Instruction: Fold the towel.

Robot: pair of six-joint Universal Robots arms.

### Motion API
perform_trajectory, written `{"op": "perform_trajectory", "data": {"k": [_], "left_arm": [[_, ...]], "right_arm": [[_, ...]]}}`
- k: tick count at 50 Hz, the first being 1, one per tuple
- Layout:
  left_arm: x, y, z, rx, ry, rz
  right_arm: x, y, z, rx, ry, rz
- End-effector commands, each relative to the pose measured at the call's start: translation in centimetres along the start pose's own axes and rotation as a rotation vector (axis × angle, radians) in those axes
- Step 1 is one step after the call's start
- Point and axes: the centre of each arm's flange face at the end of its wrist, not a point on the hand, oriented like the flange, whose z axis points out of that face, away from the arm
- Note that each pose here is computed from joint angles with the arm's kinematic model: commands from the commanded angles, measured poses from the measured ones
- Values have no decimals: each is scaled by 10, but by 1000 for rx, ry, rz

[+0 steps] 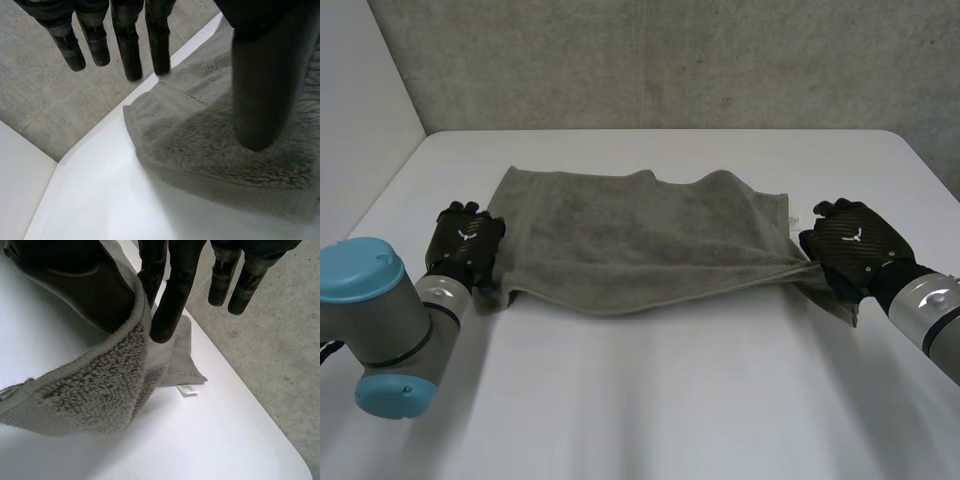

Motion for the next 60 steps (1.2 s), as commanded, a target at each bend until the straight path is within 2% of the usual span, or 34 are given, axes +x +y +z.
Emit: {"op": "perform_trajectory", "data": {"k": [1, 13, 20, 28, 33, 39, 45, 60], "left_arm": [[3, 0, -2, -7, 18, -1], [5, -1, -21, -92, 71, -9], [27, -15, -44, -103, 197, -23], [30, -22, -56, -146, 236, -155], [25, -22, -47, -139, 197, -217], [26, -19, -30, -98, 152, -211], [22, -6, -11, -131, -7, -192], [29, -1, -4, -135, -6, -193]], "right_arm": [[1, 1, 0, -6, 7, 1], [7, 1, -2, -13, 24, 5], [2, 2, -3, -24, 2, 17], [3, 2, -3, -24, 2, 16], [2, 3, -3, -25, -1, 18], [1, 4, -3, -30, -5, 19], [0, 4, -3, -32, -4, 20], [0, 6, -2, -40, -5, 22]]}}
